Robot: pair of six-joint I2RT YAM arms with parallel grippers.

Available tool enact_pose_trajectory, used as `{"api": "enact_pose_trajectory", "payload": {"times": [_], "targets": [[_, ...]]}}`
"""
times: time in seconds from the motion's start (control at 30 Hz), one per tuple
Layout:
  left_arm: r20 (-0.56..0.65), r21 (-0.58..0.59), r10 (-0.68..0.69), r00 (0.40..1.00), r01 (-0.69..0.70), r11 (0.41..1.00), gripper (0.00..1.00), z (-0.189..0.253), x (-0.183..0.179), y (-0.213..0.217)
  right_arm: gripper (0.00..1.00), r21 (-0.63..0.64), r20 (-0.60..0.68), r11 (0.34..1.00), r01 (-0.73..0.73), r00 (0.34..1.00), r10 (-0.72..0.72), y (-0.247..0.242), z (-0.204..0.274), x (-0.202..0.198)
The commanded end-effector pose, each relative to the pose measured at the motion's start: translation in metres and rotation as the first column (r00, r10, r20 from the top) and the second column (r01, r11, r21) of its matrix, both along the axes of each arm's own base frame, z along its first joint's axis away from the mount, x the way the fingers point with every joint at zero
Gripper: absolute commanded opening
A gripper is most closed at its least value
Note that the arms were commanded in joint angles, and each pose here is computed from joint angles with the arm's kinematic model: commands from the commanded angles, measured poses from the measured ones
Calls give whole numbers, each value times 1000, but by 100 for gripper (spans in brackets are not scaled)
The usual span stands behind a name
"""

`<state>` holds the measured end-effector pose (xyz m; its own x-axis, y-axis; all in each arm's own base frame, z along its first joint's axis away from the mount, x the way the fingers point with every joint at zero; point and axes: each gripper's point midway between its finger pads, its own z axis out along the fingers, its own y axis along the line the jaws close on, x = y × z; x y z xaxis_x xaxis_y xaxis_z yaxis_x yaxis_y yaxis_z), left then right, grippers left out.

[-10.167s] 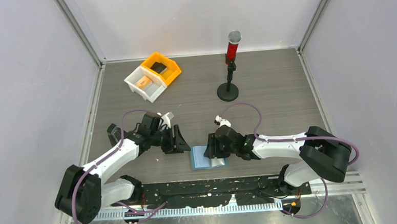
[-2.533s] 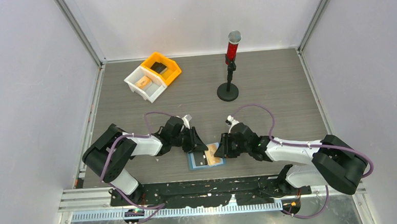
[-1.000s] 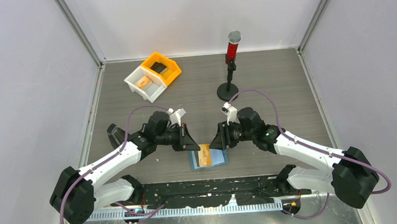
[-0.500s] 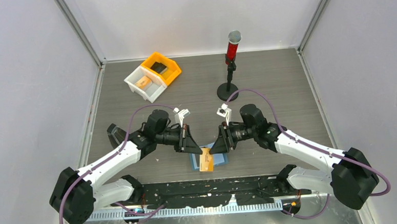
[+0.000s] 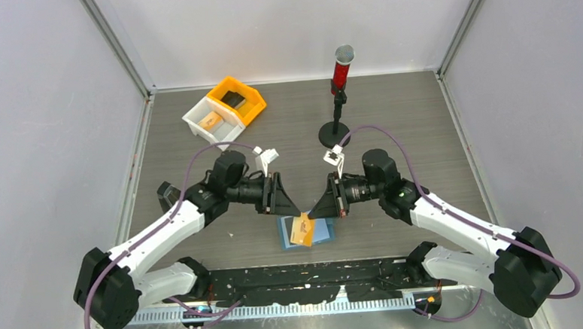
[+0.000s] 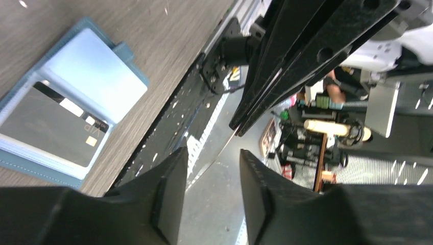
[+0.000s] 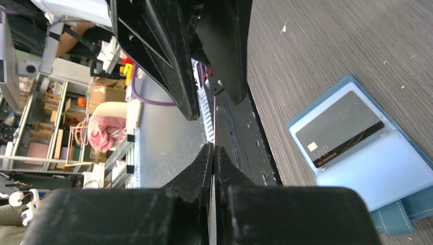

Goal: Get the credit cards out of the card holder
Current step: Place the credit card in the storage box.

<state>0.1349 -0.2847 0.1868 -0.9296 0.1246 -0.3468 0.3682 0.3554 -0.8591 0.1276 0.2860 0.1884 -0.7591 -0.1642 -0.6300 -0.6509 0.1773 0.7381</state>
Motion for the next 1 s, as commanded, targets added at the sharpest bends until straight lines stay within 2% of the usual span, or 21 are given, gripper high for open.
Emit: {"api": "enact_pose_trajectory", "payload": {"times": [0.0,0.03,0.07,0.2,0.4,0.57,0.67,0.87,0.97], "targets": [[81,-36,124,989,-121,992,50,27,25,11,5,129,44,990,55,997,-61,5,51,11],[88,-50,161,983,-157,986,58,32,31,13,5,138,47,988,70,996,-77,5,55,14],[96,-59,200,975,-195,979,61,36,38,18,5,151,46,984,99,993,-107,5,63,17],[143,-112,303,942,-289,951,66,56,51,29,5,193,25,962,194,979,-202,5,85,31],[204,-150,360,910,-334,930,67,79,48,40,5,273,-47,893,358,932,-360,1,111,56],[198,-184,395,897,-361,914,67,85,44,44,5,335,-90,820,465,882,-463,-8,130,71],[187,-230,423,886,-379,896,71,90,43,46,5,350,-105,778,522,847,-521,-14,134,80],[123,-365,445,887,-377,851,72,108,44,40,5,391,-161,718,575,811,-562,-17,137,91],[93,-386,435,896,-370,845,70,111,47,35,5,407,-223,693,595,801,-556,-17,134,93]]}}
